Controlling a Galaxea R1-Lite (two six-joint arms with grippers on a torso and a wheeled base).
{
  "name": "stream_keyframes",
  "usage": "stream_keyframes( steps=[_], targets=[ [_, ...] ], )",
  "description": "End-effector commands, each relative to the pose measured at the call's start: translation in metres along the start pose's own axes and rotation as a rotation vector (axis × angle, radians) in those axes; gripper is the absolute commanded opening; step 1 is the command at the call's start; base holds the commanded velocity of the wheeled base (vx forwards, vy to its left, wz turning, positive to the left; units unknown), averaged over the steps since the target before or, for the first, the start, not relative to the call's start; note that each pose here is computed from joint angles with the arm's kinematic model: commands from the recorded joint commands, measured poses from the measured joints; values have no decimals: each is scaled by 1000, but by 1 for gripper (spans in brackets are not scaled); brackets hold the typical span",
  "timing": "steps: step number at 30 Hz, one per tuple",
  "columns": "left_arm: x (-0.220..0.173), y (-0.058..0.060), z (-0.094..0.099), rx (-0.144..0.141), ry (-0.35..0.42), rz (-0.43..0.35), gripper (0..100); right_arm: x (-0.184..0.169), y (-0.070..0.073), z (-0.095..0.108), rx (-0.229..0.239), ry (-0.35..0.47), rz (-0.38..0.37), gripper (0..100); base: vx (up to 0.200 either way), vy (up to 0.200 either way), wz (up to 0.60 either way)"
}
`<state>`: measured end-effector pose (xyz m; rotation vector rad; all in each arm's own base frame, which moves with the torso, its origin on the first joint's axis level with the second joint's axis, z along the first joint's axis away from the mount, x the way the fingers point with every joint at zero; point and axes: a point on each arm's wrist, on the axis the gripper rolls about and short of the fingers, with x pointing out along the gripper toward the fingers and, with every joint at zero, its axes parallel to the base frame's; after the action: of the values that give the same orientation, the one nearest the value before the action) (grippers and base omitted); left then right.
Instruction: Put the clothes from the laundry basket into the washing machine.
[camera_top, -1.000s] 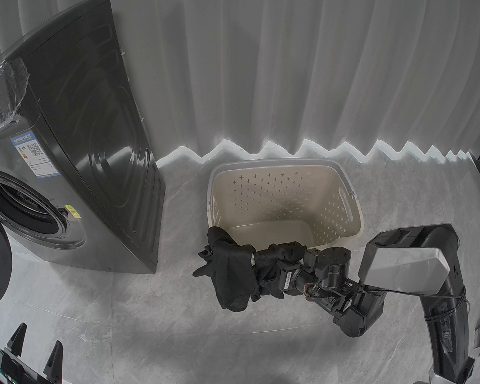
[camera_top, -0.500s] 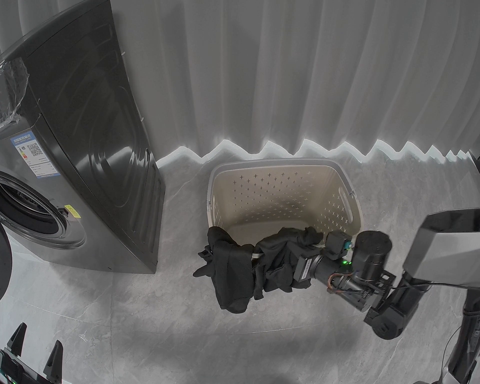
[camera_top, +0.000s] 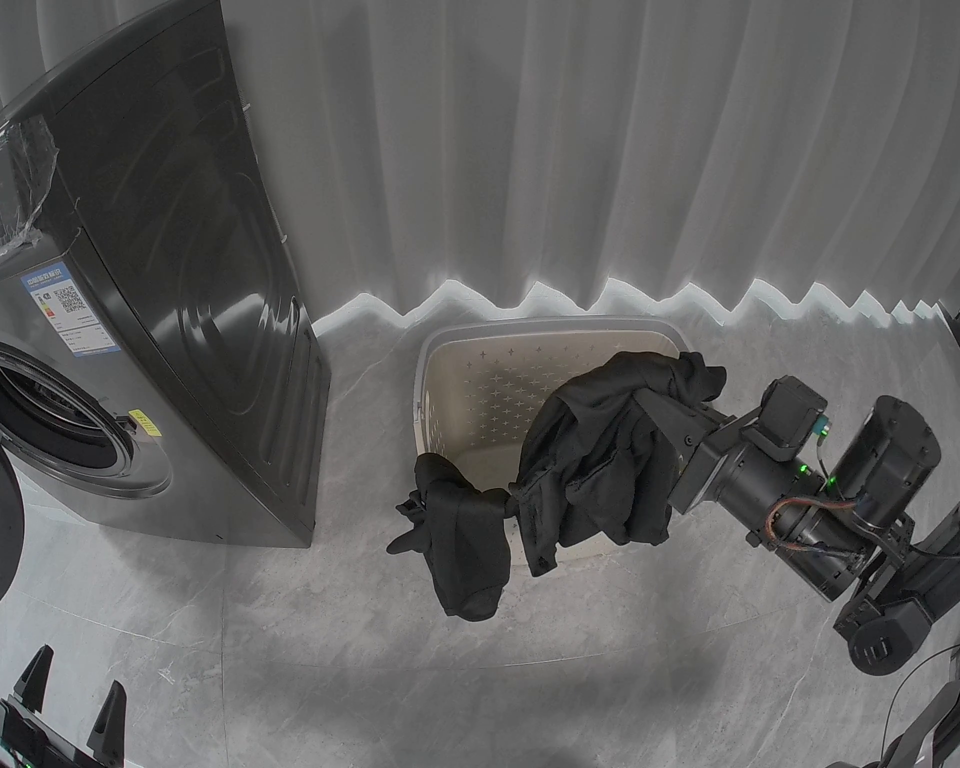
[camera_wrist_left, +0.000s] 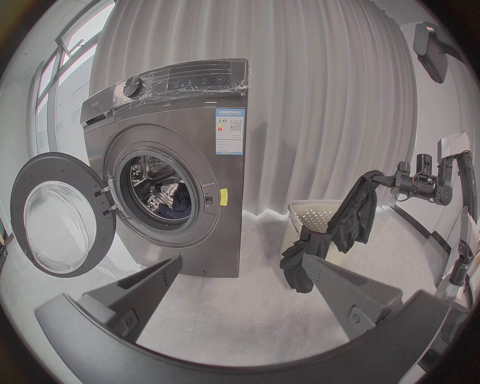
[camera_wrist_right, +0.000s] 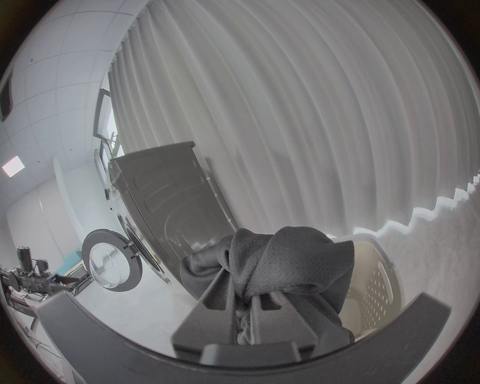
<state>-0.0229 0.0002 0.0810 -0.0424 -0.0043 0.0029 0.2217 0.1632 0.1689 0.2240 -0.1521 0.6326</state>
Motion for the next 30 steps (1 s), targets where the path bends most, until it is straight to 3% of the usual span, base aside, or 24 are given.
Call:
stream_keyframes(
  steps=[1,15,21,30],
  targets=[
    [1,0,-5,3,9,0,100,-12,8,20,0,-55,27,0,-200,0,0],
    [1,0,-5,1,12,-1,100,-16,7,16,-3,-39,26,0,-200,0,0],
    [1,0,-5,-1,9,-1,100,-16,7,16,2,-40,31,0,0,0,0],
    [1,0,-5,1,9,-3,100,-16,9,17,0,-46,36,0,0,200,0]
  ],
)
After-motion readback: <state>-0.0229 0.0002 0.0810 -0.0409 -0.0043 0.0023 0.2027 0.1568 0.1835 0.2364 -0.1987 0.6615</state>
